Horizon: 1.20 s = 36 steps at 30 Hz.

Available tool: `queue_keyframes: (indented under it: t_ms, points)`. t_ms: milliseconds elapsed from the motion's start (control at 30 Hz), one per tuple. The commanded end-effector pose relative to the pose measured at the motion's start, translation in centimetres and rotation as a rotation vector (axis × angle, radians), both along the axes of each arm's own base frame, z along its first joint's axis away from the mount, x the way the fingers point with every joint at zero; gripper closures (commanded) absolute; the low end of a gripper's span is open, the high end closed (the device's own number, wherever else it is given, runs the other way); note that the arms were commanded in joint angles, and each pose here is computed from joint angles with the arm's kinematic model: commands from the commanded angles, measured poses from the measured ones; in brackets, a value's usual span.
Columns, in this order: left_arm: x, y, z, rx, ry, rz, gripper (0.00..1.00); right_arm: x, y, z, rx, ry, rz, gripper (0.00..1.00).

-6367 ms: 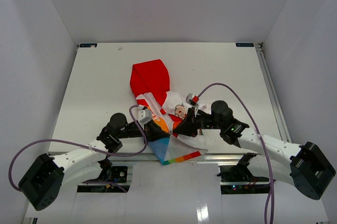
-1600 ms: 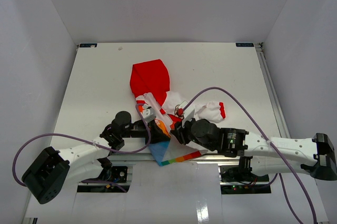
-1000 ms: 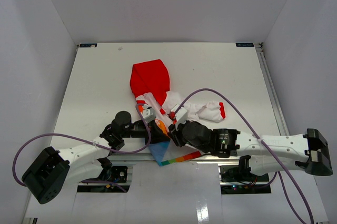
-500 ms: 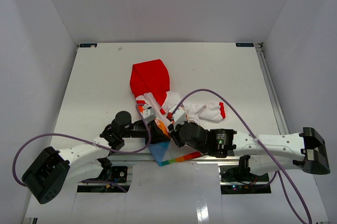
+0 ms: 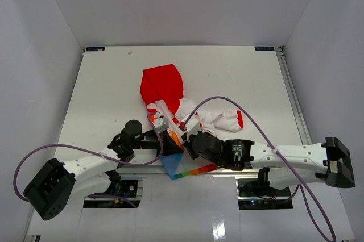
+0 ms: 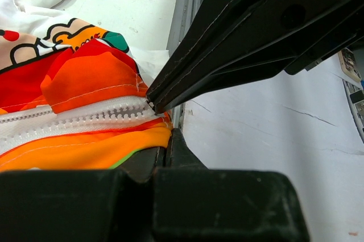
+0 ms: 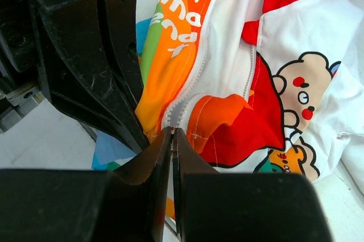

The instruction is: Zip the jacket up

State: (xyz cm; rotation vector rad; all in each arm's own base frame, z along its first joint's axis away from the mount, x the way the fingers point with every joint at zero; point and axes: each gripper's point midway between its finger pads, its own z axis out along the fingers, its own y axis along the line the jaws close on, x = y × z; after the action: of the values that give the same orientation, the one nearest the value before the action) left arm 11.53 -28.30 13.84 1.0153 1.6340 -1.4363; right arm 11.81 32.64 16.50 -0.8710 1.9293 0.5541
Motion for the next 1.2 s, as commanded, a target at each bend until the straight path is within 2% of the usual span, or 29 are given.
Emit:
queue_keyframes:
  t_ms: [0,733,1167]
  points:
    - [-0.3,-0.3,1.4,-0.040,-0.047,-0.041,1.00,0.6,1.6,2.9,0.096,-0.049,-0.014,0.92]
    - [-0.8,-0.4,1.3,-0.041,-0.036,-0.071,1.00,2.2,2.7,5.6,0.194,-0.155,-0.028,0.92]
    - [-1.0,-0.4,1.1,-0.036,-0.028,-0.089,1.00,0.9,3.6,4.0,0.223,-0.133,0.111,0.92]
